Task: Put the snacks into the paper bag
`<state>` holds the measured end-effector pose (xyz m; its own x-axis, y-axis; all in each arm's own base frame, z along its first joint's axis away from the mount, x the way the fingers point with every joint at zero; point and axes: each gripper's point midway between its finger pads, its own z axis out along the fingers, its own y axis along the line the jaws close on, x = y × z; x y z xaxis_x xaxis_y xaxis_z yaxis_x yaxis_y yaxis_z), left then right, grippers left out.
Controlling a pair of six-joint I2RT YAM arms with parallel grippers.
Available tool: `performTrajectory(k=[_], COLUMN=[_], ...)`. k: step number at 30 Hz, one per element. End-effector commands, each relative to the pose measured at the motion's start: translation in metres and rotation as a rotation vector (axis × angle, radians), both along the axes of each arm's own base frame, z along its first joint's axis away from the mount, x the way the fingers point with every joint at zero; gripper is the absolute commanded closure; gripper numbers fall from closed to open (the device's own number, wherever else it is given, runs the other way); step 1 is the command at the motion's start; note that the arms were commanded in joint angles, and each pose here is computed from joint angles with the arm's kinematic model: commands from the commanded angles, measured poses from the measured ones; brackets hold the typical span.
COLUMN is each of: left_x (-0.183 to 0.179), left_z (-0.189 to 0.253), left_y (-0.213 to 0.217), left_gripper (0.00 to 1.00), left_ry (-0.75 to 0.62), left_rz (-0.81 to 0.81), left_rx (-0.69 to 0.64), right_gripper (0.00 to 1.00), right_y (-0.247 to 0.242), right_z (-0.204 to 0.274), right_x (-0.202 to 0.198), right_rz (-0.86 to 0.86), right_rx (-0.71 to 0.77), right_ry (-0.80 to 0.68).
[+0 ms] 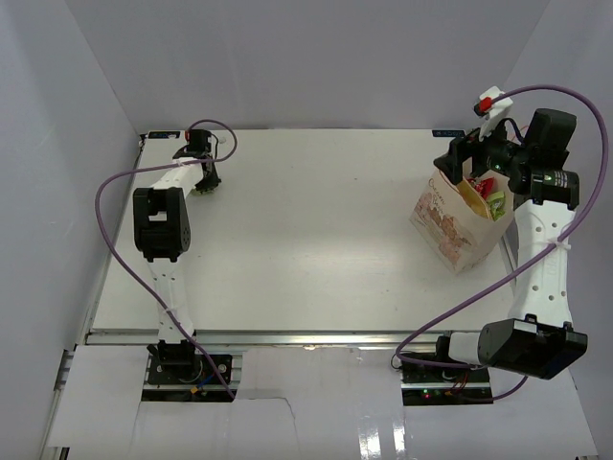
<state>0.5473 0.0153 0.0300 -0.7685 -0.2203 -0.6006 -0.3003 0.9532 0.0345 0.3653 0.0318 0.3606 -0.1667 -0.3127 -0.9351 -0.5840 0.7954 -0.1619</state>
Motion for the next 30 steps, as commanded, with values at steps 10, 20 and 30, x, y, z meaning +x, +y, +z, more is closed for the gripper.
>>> performTrajectory(k=[10, 20, 30], left_x=[-0.077, -0.28, -0.323], left_z=[0.137, 0.162, 0.193], left_y=[-0.144, -0.272, -0.292], left_gripper=[0.94, 0.93, 0.93], left_ry=[-0.236, 0.094, 0.11], left_rz=[-0.572, -1.072, -1.197], left_rx=[-0.655, -1.248, -1.27], right_gripper=[0.04, 0.04, 0.0], right_y=[0.138, 0.249, 0.282], right_z=[0.028, -0.074, -0.132], right_x=[-0.107, -0.129, -0.157], right_rz=[0.889, 1.322, 1.499], right_rx=[0.01, -0.418, -0.444], right_ry=[-0.313, -0.508, -0.316])
